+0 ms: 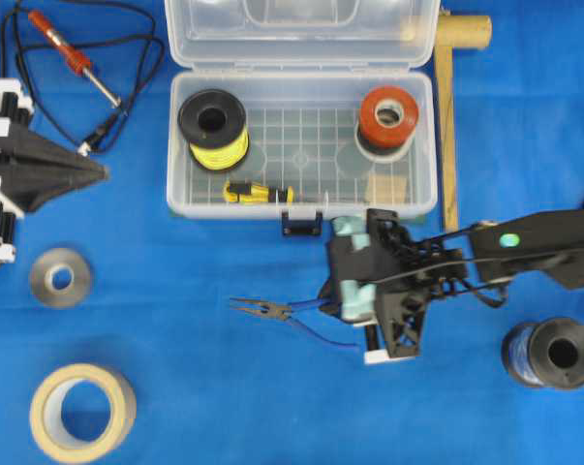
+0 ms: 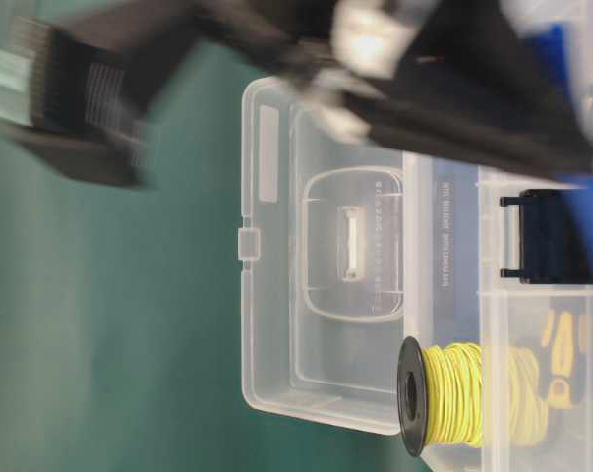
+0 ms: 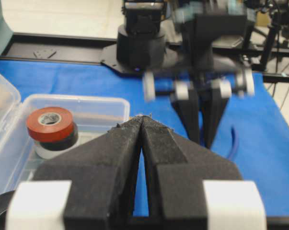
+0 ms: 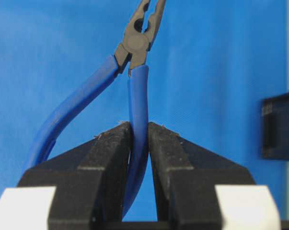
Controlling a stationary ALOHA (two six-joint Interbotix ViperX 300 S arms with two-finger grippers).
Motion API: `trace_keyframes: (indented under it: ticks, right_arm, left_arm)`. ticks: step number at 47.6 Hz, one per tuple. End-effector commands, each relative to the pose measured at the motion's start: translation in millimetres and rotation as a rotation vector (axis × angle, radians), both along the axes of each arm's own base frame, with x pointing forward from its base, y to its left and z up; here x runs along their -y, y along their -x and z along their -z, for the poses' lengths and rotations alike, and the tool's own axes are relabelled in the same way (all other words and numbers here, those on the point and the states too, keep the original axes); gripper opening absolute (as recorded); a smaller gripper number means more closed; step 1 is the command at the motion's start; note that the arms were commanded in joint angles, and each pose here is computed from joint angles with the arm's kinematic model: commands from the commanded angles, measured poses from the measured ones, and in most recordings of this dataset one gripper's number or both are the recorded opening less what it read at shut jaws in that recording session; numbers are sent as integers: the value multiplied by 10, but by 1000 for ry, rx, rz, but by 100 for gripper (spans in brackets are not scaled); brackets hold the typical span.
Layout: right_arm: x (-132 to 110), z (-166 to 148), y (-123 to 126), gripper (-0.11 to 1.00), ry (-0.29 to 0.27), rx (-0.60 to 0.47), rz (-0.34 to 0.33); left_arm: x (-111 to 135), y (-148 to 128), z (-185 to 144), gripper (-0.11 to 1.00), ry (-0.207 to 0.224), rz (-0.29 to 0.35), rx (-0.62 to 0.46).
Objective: Pick the nipper from the toolbox among several items.
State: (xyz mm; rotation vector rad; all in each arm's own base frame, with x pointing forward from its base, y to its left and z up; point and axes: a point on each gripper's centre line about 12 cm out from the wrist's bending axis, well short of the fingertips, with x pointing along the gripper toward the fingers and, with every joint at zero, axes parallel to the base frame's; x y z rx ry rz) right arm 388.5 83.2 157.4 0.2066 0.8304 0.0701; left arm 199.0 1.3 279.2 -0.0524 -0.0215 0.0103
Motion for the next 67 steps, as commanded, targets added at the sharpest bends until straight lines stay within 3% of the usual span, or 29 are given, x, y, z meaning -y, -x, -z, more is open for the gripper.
trace_keyframes:
  ticks: [1,8,22,24,32,36,41,51,67]
  right_arm:
    - [-31,82,-108,13,-22,-6,21]
    - [-31,330,-140,13,-30,-75,50]
    - [-22,359,-131,15,-25,-106,56]
    - [-15,347,-130,22,-24,-108,57]
    - [28,102,-76,73,9,-107,39]
    - [68,-140,-20,85,22,-73,33]
    - [155,-512,110,79,54,-11,24]
    - [439,-1065,517,80,115,110,53]
    - [746,-1292,1337,80,96,314,125]
  left_arm:
    - [-7,-17,-20,0,4,-4,3]
    - [-7,-16,-15,0,6,-4,3]
    - [-7,-14,-1,0,15,-4,-1]
    - [-7,-14,3,0,23,-3,-4]
    - [-6,-11,24,0,34,-3,-20]
    - [-6,-11,26,0,35,-3,-21]
    - [-6,-8,23,0,34,-3,-20]
    - [-6,1,26,0,35,-3,-18]
    - [-3,7,26,0,34,-1,-16]
